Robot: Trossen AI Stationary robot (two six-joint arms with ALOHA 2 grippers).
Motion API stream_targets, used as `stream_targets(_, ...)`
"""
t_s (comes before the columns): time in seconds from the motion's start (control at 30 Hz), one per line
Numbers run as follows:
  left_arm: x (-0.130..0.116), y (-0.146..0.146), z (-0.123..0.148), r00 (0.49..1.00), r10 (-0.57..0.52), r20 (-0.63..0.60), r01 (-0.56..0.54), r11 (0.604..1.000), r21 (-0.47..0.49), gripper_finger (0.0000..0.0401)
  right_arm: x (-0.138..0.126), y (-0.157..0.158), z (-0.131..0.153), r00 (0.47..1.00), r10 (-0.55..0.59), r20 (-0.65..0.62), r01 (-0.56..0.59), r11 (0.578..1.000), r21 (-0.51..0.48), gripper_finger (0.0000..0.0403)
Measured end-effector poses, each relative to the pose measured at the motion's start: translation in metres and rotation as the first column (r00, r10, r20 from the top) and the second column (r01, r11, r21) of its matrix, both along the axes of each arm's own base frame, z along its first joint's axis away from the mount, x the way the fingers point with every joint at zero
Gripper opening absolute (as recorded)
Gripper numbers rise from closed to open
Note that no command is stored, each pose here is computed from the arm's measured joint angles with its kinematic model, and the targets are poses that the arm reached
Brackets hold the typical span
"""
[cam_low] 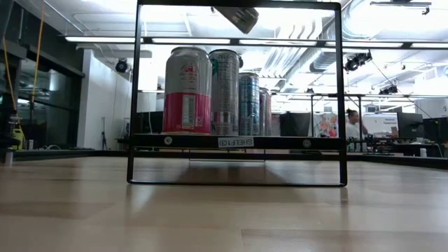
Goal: Place canned beverage on shelf
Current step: Put the white pink soda can on the shelf aligned with the other white pink soda cans
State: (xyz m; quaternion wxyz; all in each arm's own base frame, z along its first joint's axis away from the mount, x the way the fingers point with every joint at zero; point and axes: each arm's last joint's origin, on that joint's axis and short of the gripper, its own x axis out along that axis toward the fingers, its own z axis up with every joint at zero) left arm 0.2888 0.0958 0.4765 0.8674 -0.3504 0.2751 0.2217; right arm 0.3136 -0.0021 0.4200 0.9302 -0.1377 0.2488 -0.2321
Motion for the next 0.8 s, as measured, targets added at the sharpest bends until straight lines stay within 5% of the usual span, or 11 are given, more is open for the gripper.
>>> stream_targets(0.2,-0.001,0.020,0.001,0.997,0.016,0.079,-0.006,0.992,-0.128,0.0188,0.011,-0.004,-0.003,0.993,-0.110,-0.046,0.099,0.975,-0.199,0.0362)
stream_targets(0.33,0.003,0.025,-0.005,0.998,0.007,0.058,0.003,0.987,-0.159,0.0185,0.022,-0.005,-0.008,0.991,-0.095,-0.091,0.065,0.956,-0.288,0.0362)
stream_targets(0.63,0.009,0.025,-0.009,0.999,-0.017,0.050,0.025,0.985,-0.172,0.0189,0.040,-0.007,-0.017,0.990,-0.121,-0.078,0.090,0.943,-0.319,0.0357)
stream_targets(0.8,0.009,0.025,-0.009,0.999,-0.009,0.040,0.015,0.989,-0.146,0.0190,0.040,-0.008,-0.018,0.985,-0.159,-0.072,0.127,0.935,-0.332,0.0303)
